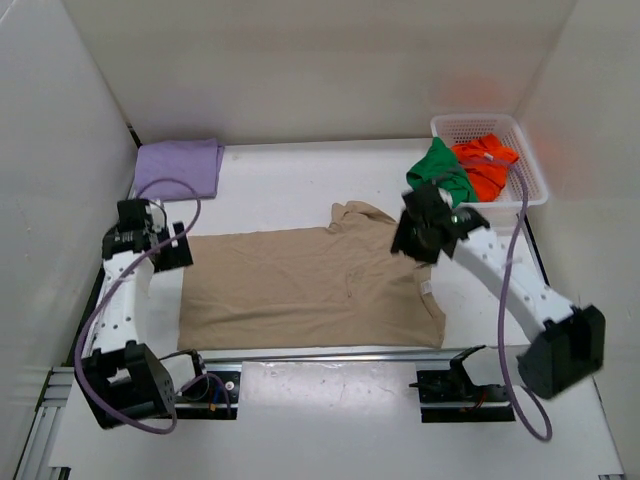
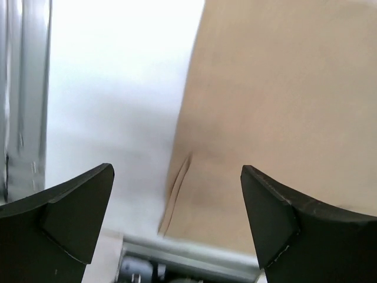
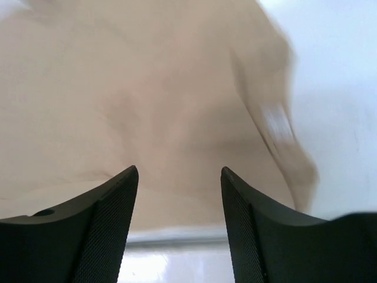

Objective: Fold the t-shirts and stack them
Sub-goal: Fold the flattened tshirt in 1/3 of the way, then grap the side of the flattened tshirt furthest away from the robot with both arms

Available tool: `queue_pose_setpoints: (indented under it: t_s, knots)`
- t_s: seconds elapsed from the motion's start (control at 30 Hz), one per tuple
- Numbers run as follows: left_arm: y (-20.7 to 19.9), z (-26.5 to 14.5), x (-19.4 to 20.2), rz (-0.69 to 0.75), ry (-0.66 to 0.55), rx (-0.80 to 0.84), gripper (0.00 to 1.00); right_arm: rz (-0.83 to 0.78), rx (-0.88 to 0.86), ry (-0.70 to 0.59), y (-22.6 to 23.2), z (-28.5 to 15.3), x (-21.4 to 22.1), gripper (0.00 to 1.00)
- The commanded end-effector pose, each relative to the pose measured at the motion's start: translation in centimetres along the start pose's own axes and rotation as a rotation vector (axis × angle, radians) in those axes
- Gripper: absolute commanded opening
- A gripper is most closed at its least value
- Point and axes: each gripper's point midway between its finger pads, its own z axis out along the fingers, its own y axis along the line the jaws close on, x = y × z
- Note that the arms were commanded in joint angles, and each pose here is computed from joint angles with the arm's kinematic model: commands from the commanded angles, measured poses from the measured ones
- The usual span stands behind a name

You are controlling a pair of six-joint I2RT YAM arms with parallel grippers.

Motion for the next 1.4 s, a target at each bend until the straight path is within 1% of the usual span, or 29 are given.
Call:
queue_pose_setpoints:
  t_s: [0.0, 0.03, 0.07, 0.1, 0.13, 0.17, 0.2, 0.23, 0.27, 0.3, 0.33, 0.37, 0.43, 0.47, 0.5, 0.57, 0.63, 0.77, 0.83, 0.9, 0.93, 0.97, 1.03, 1.07, 1.1, 1.13, 1.23, 1.33, 1.37]
  knots:
    - [-2.3, 0.9, -5.8, -0.005, -0.081, 0.135, 1.00, -0.272, -0.086, -0.061, 5.1, 1.7, -7.7, 0.63]
    - [-2.6, 3.5, -5.7, -0.006, 0.007, 0.144, 1.00, -0.281, -0.157, -0.138, 8.2, 0.2, -11.9, 0.63]
    - [-2.7, 4.5, -6.5, -0.006, 0.029, 0.145, 1.00, -0.301, -0.206, -0.129, 10.0, 0.7, -13.3, 0.64]
    - [-2.5, 4.9, -8.6, -0.006, 0.010, 0.131, 1.00, -0.321, -0.159, -0.070, 10.2, 4.8, -14.3, 0.64]
    - [-2.4, 5.9, -9.2, -0.005, 0.028, 0.122, 1.00, -0.313, -0.153, -0.068, 10.9, 5.9, -15.6, 0.64]
    - [-2.5, 8.2, -9.2, -0.005, 0.077, 0.122, 1.00, -0.311, -0.192, -0.157, 13.1, 4.8, -19.6, 0.64]
    - [-2.5, 8.5, -11.0, -0.005, 0.053, 0.122, 1.00, -0.310, -0.159, -0.101, 13.3, 9.3, -19.7, 0.64]
    - [-2.6, 9.2, -11.5, -0.005, 0.059, 0.122, 1.00, -0.312, -0.156, -0.112, 13.6, 10.5, -21.0, 0.65]
    - [-2.7, 10.9, -11.2, -0.005, 0.100, 0.122, 1.00, -0.320, -0.161, -0.125, 14.3, 11.5, -21.8, 0.65]
    - [-2.7, 11.3, -12.4, -0.005, 0.083, 0.122, 1.00, -0.312, -0.175, -0.138, 15.0, 13.7, -22.9, 0.69]
    - [-2.7, 11.8, -12.7, -0.005, 0.088, 0.122, 1.00, -0.312, -0.174, -0.135, 15.2, 15.1, -22.8, 0.70]
    - [-2.8, 13.1, -12.3, -0.005, 0.117, 0.122, 1.00, -0.311, -0.224, -0.169, 16.4, 15.8, -23.5, 0.70]
    - [-3.2, 13.8, -12.8, -0.006, 0.118, 0.143, 1.00, -0.291, -0.237, -0.130, 16.0, 18.9, -22.3, 0.72]
    - [-3.5, 14.2, -12.8, -0.007, 0.124, 0.157, 1.00, -0.280, -0.265, -0.140, 16.7, 19.3, -22.4, 0.73]
    - [-3.6, 15.2, -12.3, -0.008, 0.144, 0.157, 1.00, -0.265, -0.270, -0.093, 16.6, 20.8, -21.1, 0.73]
    - [-3.8, 15.8, -12.1, -0.009, 0.158, 0.167, 1.00, -0.255, -0.344, -0.037, 17.7, 21.5, -19.7, 0.73]
    - [-4.0, 16.4, -11.6, -0.010, 0.178, 0.178, 1.00, -0.227, -0.366, 0.022, 17.7, 22.2, -18.1, 0.67]
    - [-5.0, 17.3, -10.9, -0.016, 0.201, 0.233, 1.00, -0.225, -0.350, 0.043, 16.5, 22.1, -16.6, 0.64]
    - [-5.2, 17.7, -10.3, -0.018, 0.219, 0.242, 0.97, -0.235, -0.338, 0.040, 16.1, 21.7, -16.4, 0.63]
    - [-5.4, 17.6, -10.3, -0.019, 0.219, 0.251, 0.93, -0.237, -0.355, 0.023, 16.0, 20.5, -17.2, 0.63]
    - [-5.6, 17.6, -10.3, -0.021, 0.219, 0.265, 0.86, -0.249, -0.369, 0.028, 16.2, 20.4, -17.1, 0.63]
    - [-5.6, 17.9, -9.7, -0.022, 0.238, 0.265, 0.81, -0.251, -0.385, 0.017, 16.4, 19.3, -17.4, 0.63]
    - [-5.8, 17.9, -9.7, -0.023, 0.238, 0.274, 0.71, -0.262, -0.395, 0.016, 16.4, 18.7, -17.3, 0.63]
    - [-5.9, 17.5, -9.6, -0.024, 0.236, 0.283, 0.71, -0.272, -0.404, -0.005, 16.6, 17.9, -17.7, 0.63]
    - [-5.9, 17.6, -9.0, -0.025, 0.250, 0.283, 0.71, -0.271, -0.396, 0.011, 16.1, 18.0, -17.0, 0.63]
    - [-5.9, 17.3, -9.3, -0.025, 0.241, 0.283, 0.71, -0.281, -0.408, 0.010, 16.2, 17.4, -17.0, 0.63]
    - [-6.1, 17.4, -8.4, -0.027, 0.262, 0.292, 0.63, -0.301, -0.390, 0.043, 15.1, 17.6, -15.4, 0.64]
    - [-6.2, 17.4, -7.3, -0.031, 0.293, 0.301, 0.61, -0.310, -0.385, 0.054, 14.6, 17.4, -14.8, 0.64]
    - [-6.4, 17.0, -7.6, -0.032, 0.282, 0.312, 0.61, -0.310, -0.385, 0.054, 14.6, 17.4, -14.8, 0.64]
